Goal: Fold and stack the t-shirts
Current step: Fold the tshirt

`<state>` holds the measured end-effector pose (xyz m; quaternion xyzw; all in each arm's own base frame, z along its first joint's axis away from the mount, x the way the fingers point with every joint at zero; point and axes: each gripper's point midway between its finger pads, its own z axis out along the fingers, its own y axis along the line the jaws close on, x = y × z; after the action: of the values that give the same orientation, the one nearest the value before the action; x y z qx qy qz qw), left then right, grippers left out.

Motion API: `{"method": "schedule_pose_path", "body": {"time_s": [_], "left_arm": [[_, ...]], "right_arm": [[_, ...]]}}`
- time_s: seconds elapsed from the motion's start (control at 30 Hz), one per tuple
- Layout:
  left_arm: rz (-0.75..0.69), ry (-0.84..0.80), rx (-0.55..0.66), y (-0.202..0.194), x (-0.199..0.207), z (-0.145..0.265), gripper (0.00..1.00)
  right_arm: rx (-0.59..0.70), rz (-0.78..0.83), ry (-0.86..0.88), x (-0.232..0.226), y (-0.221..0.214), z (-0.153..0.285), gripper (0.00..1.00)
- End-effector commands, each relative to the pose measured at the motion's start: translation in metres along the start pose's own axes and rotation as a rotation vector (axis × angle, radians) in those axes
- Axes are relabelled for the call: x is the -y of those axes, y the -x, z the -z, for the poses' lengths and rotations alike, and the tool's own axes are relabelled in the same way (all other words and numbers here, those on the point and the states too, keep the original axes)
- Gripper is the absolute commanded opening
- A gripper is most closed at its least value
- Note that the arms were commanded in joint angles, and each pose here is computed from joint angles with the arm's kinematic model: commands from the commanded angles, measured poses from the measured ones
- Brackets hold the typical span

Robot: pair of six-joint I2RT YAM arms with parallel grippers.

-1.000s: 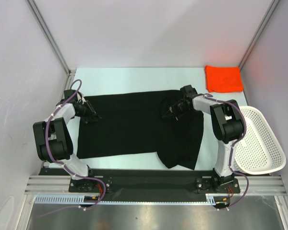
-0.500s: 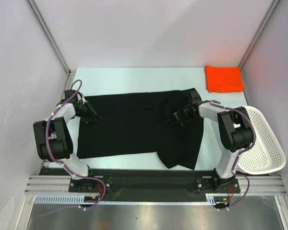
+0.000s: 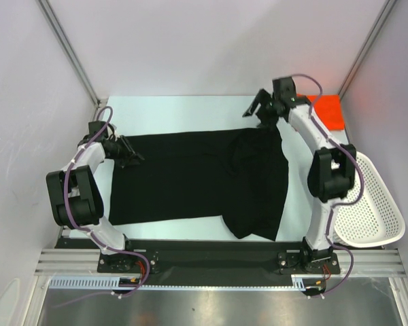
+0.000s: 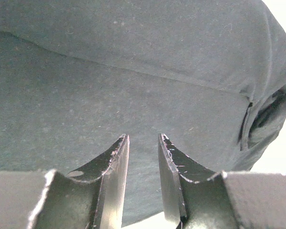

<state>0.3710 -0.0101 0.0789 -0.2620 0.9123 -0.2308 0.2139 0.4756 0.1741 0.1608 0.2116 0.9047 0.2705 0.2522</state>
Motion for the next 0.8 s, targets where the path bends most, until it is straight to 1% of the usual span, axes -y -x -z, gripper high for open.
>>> {"method": "schedule_pose_path", "body": {"time_s": [0.0, 0.07, 0.13, 0.2, 0.27, 0.43, 0.5, 0.6, 0.63, 0.67, 0.77], "left_arm": [[0.02, -0.057, 0.013, 0.011, 0.017, 0.003, 0.36], [0.014, -0.056, 0.017, 0.012, 0.017, 0.004, 0.36], [0.012, -0.056, 0.011, 0.008, 0.016, 0.004, 0.36], [0.011, -0.054, 0.007, 0.005, 0.014, 0.004, 0.36], [0.008, -0.052, 0.007, 0.003, 0.013, 0.004, 0.36], [0.011, -0.053, 0.003, 0.002, 0.011, 0.002, 0.36], [0.012, -0.052, 0.001, 0.001, 0.01, 0.001, 0.36], [0.008, -0.049, 0.002, 0.0, 0.009, 0.001, 0.36], [0.006, -0.048, 0.004, 0.001, 0.009, 0.002, 0.36], [0.002, -0.045, 0.003, 0.0, 0.009, 0.002, 0.36], [-0.002, -0.039, 0.001, 0.0, 0.006, 0.001, 0.36]], "right_arm": [[-0.061, 0.136, -0.137, 0.009, -0.007, -0.038, 0.72], [-0.066, 0.163, -0.172, 0.004, 0.002, -0.059, 0.68], [-0.084, 0.185, -0.213, 0.006, -0.003, -0.067, 0.66], [-0.086, 0.196, -0.226, 0.008, -0.003, -0.078, 0.66], [-0.093, 0.202, -0.227, 0.009, -0.007, -0.084, 0.68], [-0.124, 0.21, -0.268, 0.021, -0.019, -0.092, 0.68], [-0.128, 0.201, -0.279, 0.025, -0.022, -0.095, 0.64], [-0.137, 0.198, -0.285, 0.028, -0.026, -0.097, 0.54], [-0.14, 0.196, -0.288, 0.029, -0.027, -0.098, 0.5], [-0.143, 0.194, -0.291, 0.03, -0.028, -0.099, 0.43], [-0.14, 0.193, -0.303, 0.032, -0.027, -0.098, 0.4]]}}
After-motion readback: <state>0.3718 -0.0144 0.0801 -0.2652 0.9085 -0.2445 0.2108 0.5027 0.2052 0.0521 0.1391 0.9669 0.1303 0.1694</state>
